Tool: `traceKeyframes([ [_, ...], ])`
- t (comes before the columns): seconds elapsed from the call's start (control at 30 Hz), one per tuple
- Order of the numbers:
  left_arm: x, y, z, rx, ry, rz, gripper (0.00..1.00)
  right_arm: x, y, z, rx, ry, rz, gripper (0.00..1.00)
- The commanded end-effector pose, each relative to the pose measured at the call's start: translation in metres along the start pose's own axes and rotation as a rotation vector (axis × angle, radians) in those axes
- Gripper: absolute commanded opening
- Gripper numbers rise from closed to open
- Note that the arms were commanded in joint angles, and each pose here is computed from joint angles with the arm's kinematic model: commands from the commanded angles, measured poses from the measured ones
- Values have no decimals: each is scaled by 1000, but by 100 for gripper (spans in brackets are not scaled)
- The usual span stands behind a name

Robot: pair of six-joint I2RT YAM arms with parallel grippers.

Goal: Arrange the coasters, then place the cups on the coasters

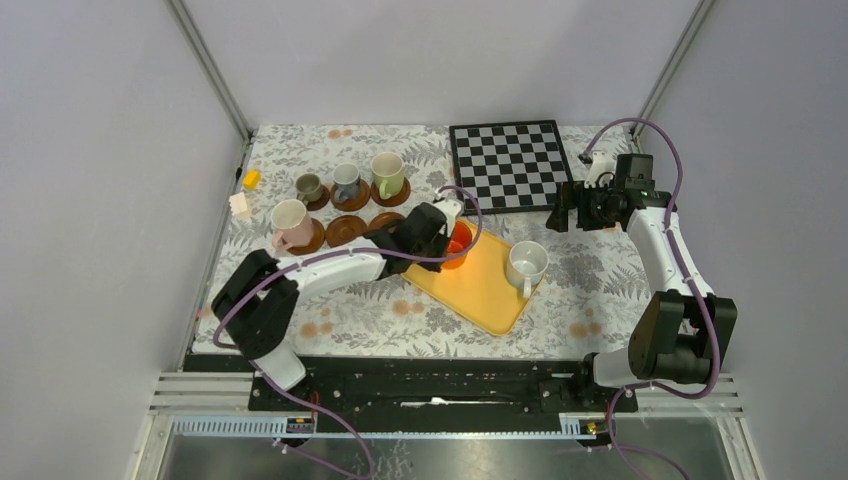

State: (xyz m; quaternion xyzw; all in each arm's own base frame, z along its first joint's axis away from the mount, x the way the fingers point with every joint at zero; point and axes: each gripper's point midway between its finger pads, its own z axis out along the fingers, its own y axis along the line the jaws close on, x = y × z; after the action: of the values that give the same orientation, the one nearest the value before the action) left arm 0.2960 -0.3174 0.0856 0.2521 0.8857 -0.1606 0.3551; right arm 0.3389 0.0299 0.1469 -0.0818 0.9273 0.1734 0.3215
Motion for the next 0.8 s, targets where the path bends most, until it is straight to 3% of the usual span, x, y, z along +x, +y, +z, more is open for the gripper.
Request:
traceKeyframes([
  [0.0,-38,2,-39,48,-123,33,0,-9,5,-8,-15,-44,-22,98],
  [0.3,-39,45,-86,46,-168,-15,0,-8,7,-7,-25,-42,-22,98],
  [0.53,-39,101,-127,-70,-252,-71,0,-8,8,-7,-36,-41,-22,98],
  [0.77,-26,151,-148,-167,-253,-128,0,-7,10,-7,-47,-39,-27,98],
])
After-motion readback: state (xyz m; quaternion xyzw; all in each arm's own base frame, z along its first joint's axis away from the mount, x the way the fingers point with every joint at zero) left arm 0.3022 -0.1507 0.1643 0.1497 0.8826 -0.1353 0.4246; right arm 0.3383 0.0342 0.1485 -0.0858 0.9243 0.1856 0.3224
